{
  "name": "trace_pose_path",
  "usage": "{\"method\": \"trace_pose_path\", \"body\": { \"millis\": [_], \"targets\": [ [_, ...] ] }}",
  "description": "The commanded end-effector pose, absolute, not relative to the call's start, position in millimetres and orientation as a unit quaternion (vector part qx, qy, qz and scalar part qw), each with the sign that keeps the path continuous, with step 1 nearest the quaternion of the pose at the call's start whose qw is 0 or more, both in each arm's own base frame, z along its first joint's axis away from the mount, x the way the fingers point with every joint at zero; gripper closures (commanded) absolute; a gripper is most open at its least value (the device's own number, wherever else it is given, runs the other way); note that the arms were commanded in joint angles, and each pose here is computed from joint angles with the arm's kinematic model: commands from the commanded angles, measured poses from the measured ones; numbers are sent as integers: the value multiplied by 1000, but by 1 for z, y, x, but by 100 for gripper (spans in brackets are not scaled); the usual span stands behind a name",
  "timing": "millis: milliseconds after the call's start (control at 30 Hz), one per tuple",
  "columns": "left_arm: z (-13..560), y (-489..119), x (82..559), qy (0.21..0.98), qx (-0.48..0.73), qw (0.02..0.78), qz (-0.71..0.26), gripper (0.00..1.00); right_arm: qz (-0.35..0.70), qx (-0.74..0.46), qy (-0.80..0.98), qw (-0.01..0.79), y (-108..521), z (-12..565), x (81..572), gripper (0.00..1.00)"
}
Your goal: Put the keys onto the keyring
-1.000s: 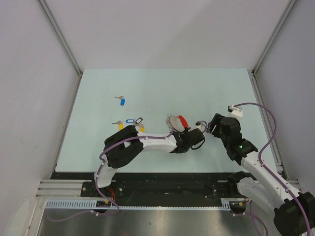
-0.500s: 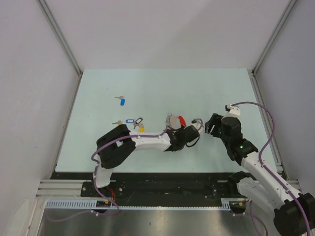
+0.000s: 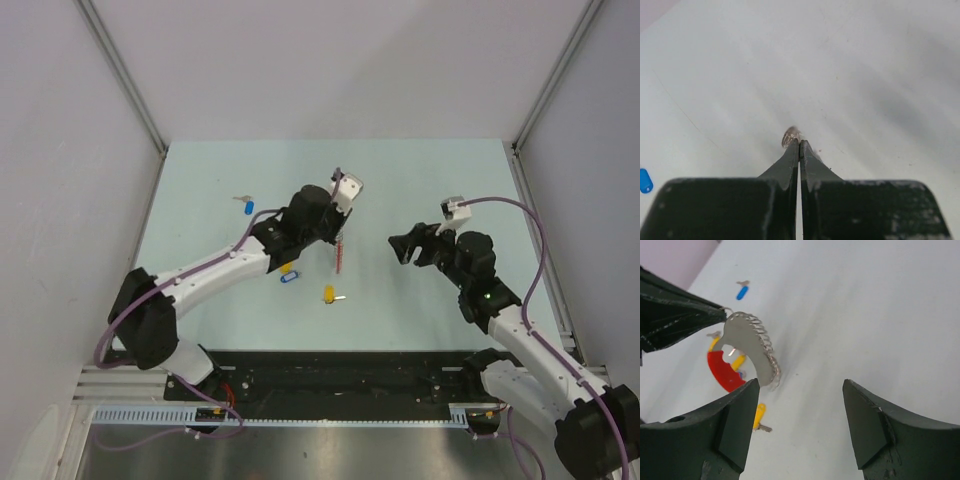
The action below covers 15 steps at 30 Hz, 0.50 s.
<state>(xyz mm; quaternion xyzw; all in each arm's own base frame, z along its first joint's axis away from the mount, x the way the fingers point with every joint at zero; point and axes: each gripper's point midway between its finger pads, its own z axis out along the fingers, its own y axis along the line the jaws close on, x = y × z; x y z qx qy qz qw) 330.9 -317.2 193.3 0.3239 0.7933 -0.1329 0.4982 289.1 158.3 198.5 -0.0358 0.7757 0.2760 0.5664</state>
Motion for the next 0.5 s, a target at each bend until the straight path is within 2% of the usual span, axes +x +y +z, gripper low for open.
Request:
{"method": "trace_pose_path", "body": {
  "millis": [0, 133, 467],
  "targets": [
    [246, -326, 326, 728, 373, 537, -206, 100, 355, -146, 701, 601, 202, 251, 295, 28],
    [256, -316, 323, 720, 388, 531, -221, 100, 400, -221, 673, 581, 230, 258, 294, 31],
    [263, -311, 310, 696, 393, 545, -255, 99, 471, -285, 615, 564, 264, 258, 295, 31]
  ]
}}
